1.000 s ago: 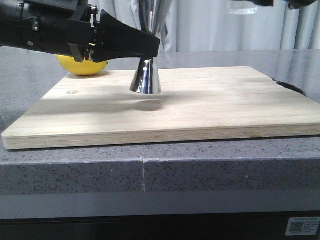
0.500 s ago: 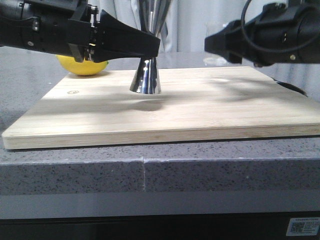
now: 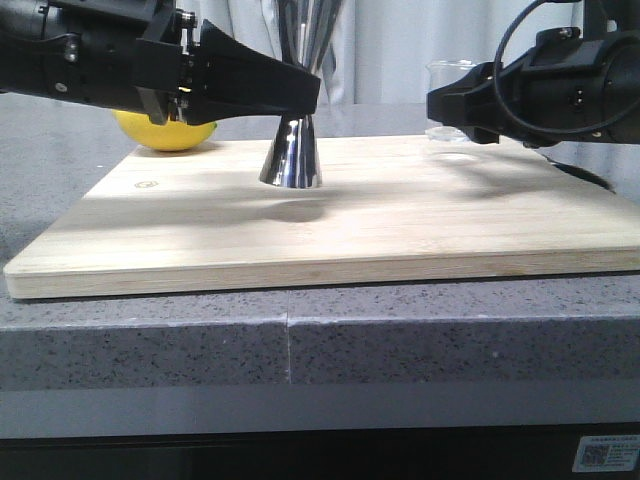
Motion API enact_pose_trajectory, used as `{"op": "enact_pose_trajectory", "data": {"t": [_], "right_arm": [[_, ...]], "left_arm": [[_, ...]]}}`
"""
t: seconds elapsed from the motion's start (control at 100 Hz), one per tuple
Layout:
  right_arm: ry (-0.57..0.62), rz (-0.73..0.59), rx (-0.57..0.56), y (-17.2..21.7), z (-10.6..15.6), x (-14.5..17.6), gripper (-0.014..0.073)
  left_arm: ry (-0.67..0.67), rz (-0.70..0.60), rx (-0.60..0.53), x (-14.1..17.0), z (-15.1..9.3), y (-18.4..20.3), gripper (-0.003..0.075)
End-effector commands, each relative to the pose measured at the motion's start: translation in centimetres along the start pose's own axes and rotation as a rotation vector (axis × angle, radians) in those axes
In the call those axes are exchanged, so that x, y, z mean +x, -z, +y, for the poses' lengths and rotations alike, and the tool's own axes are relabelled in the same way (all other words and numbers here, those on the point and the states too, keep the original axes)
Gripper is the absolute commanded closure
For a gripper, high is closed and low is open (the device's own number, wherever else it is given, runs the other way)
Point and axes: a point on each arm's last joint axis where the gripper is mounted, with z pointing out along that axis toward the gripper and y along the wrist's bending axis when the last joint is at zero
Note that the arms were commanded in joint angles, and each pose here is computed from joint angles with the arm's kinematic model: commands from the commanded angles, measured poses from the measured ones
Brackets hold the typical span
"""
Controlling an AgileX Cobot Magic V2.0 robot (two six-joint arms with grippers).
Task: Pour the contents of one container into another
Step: 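Lower the glass beaker with the right gripper onto the board's far corner, then set the beaker down on the board and open the right gripper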
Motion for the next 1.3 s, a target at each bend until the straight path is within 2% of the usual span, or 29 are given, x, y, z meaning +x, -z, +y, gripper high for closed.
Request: {"op": "enact_pose_trajectory", "data": {"t": [0.0,0.6,1.29], "right_arm": [[0.030,-0.137,0.016,0.2,-0.5,-2.5,0.0444],[0.026,-0.123,0.007,-0.4,-0.6,-0.9,0.0444],[0.069,-0.093,0.014,-0.5,-0.6,-0.6,0.0444]], "left_arm": [[-0.045,-0.143,0.069,-3.1,-1.2,0.3,0.0584],[-0.045,-0.143,0.069,-3.1,-1.2,0.3,0.0584],[-0.045,-0.143,0.069,-3.1,-1.2,0.3,0.0584]]}}
